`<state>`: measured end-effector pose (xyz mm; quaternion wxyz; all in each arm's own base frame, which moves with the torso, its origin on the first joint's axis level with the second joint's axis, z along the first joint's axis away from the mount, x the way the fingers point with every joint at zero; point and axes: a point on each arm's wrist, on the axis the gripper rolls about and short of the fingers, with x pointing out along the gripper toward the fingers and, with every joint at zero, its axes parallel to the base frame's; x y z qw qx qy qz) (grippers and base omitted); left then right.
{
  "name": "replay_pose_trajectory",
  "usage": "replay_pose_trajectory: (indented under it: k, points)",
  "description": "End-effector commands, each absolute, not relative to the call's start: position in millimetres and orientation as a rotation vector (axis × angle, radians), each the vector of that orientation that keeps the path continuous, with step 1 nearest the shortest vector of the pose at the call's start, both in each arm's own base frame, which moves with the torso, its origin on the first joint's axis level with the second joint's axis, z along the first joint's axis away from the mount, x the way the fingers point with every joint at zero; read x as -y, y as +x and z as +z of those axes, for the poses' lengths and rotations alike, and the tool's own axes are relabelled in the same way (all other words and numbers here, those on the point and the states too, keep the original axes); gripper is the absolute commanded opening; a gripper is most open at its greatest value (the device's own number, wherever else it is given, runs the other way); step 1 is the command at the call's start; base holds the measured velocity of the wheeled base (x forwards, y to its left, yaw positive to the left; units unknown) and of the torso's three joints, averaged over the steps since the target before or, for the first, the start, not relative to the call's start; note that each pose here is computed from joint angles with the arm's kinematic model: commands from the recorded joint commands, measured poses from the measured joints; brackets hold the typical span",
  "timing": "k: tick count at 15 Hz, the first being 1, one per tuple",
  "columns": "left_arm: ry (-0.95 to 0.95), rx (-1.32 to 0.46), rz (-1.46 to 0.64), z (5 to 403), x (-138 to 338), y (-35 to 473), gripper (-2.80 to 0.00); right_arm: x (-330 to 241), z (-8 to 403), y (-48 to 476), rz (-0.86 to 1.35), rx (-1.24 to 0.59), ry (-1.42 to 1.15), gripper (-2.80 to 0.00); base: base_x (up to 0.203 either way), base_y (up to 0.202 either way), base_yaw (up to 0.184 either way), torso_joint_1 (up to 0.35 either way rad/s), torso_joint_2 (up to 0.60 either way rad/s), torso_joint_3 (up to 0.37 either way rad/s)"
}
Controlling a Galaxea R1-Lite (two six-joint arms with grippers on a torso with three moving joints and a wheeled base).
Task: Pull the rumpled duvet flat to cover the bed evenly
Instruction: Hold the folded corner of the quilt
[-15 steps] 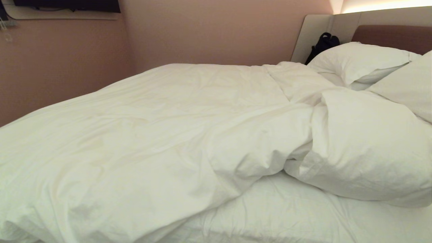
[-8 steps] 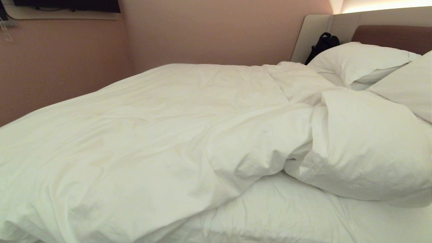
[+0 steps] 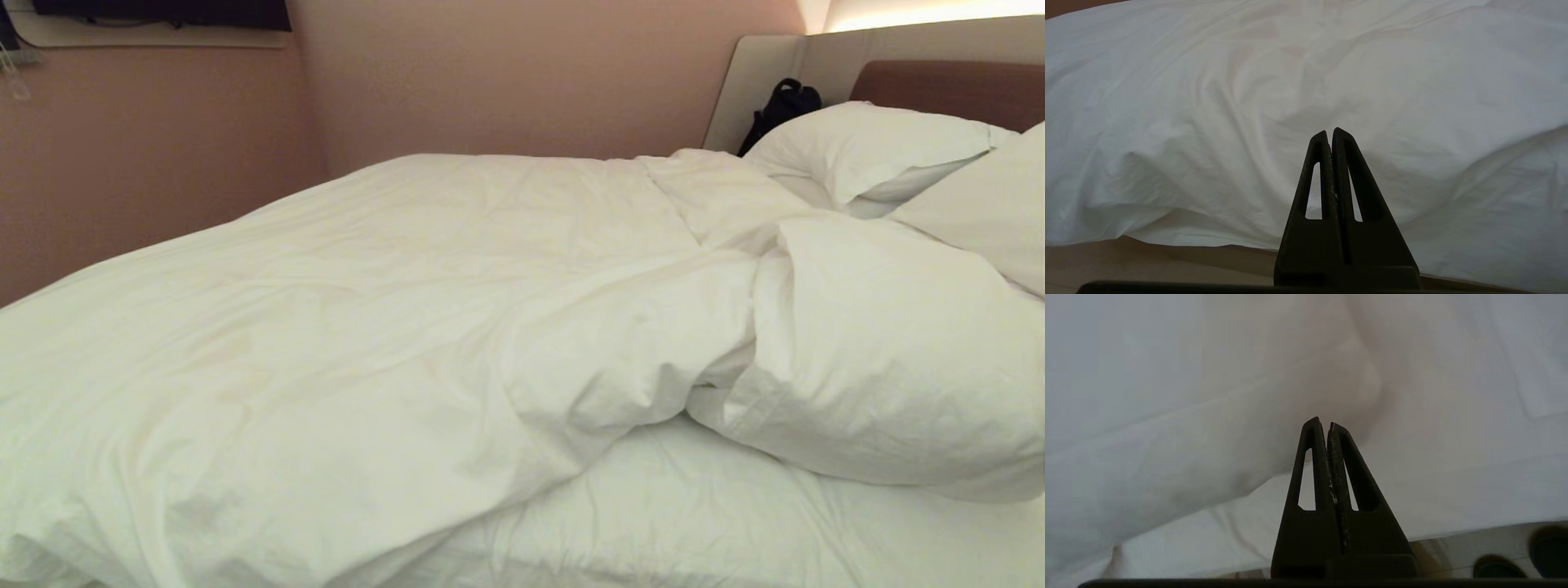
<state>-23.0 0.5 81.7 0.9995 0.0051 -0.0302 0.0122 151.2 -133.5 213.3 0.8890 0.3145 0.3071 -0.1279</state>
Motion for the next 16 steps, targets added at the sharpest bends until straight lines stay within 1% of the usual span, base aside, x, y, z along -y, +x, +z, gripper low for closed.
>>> replay_pose_trajectory:
  k: [1,5,8,9,14,16]
  points:
    - [0.010,0.061,0.025,81.8,-0.6,-23.0,-2.80,147.1,209.8,162.9,-0.302,-0.570,0.617,-2.80,0.000,0.000,0.000,0.000,0.00,0.000]
    - [0.010,0.061,0.025,81.8,-0.6,-23.0,-2.80,152.2,206.1,166.4,-0.283,-0.569,0.632,-2.80,0.000,0.000,0.000,0.000,0.00,0.000]
    - [0.010,0.061,0.025,81.8,-0.6,-23.0,-2.80,154.5,203.8,169.9,-0.222,-0.568,0.659,-2.80,0.000,0.000,0.000,0.000,0.00,0.000]
    - [0.010,0.061,0.025,81.8,-0.6,-23.0,-2.80,156.4,203.1,171.4,-0.222,-0.570,0.664,0.00,0.000,0.000,0.000,0.000,0.00,0.000]
    - [0.010,0.061,0.025,81.8,-0.6,-23.0,-2.80,159.9,199.1,172.9,-0.219,-0.569,0.666,0.00,0.000,0.000,0.000,0.000,0.00,0.000]
    - [0.010,0.061,0.025,81.8,-0.6,-23.0,-2.80,167.6,194.9,175.6,-0.151,-0.535,0.687,0.00,0.000,0.000,0.000,0.000,0.00,0.000]
